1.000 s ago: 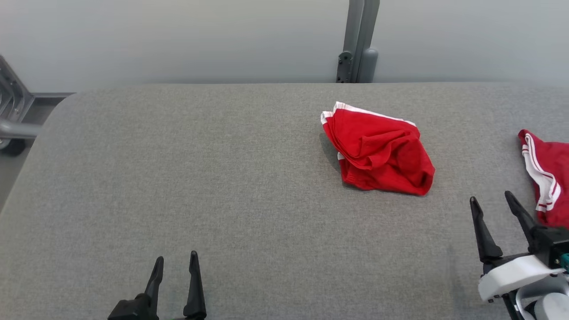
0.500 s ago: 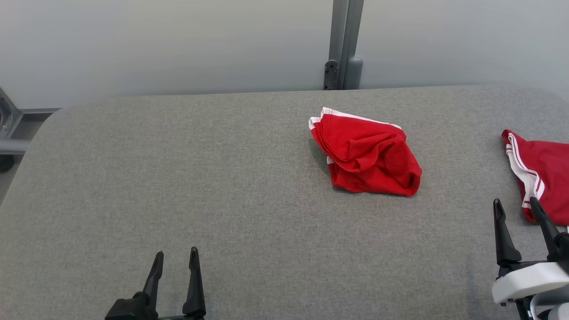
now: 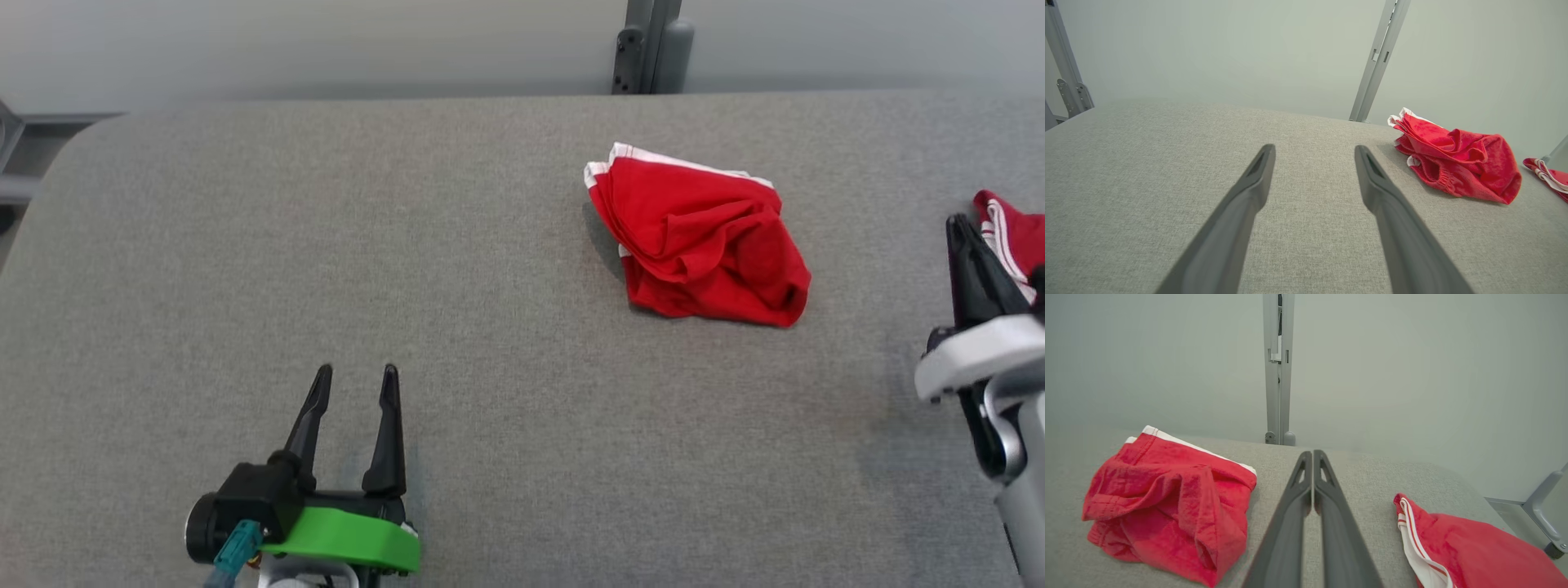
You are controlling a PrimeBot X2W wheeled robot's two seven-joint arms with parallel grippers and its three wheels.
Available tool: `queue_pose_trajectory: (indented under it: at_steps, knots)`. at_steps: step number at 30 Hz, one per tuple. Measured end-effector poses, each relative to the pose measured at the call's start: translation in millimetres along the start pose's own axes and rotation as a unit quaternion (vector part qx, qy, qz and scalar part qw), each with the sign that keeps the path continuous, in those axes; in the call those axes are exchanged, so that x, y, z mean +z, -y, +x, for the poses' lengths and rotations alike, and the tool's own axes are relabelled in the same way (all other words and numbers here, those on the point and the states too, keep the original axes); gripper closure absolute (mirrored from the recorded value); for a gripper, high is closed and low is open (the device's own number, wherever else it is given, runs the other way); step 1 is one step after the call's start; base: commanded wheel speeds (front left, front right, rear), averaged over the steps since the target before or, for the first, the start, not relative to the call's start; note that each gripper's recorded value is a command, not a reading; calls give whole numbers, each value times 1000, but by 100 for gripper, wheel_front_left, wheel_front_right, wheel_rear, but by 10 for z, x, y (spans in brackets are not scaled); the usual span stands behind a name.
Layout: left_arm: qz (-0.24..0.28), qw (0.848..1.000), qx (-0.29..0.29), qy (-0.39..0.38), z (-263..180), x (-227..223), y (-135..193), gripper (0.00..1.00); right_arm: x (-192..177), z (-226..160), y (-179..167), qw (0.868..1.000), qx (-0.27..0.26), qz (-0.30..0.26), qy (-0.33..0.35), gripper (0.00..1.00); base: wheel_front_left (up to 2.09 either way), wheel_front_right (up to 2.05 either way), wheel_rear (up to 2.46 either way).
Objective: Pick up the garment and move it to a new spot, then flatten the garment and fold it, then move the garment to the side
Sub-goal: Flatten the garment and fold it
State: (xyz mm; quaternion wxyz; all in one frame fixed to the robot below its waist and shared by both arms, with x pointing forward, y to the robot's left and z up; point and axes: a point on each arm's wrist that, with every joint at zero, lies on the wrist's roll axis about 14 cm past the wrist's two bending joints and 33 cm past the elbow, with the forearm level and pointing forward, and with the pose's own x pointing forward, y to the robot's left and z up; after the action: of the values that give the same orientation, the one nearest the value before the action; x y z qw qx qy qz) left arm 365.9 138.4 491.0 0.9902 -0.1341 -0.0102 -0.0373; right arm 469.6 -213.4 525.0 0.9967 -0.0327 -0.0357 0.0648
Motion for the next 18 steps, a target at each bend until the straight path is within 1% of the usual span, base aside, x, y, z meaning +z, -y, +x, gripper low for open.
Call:
queue_pose_trajectory:
  at_steps: [4,7,12,18]
  knots:
    - [-7,1000,6,-15,125,-104,-46,0,-179,440,-131,999,29,-11,-36,100,0,0,0]
    - [-9,999,20,-31,148,-212,-123,0,-401,672,-369,996,58,-7,-69,100,0,0,0]
    - [-12,998,47,-44,117,-288,-267,0,-785,824,-734,987,102,4,-122,100,0,0,0]
    - [-8,996,73,-53,60,-331,-410,0,-1036,873,-935,980,129,14,-154,100,0,0,0]
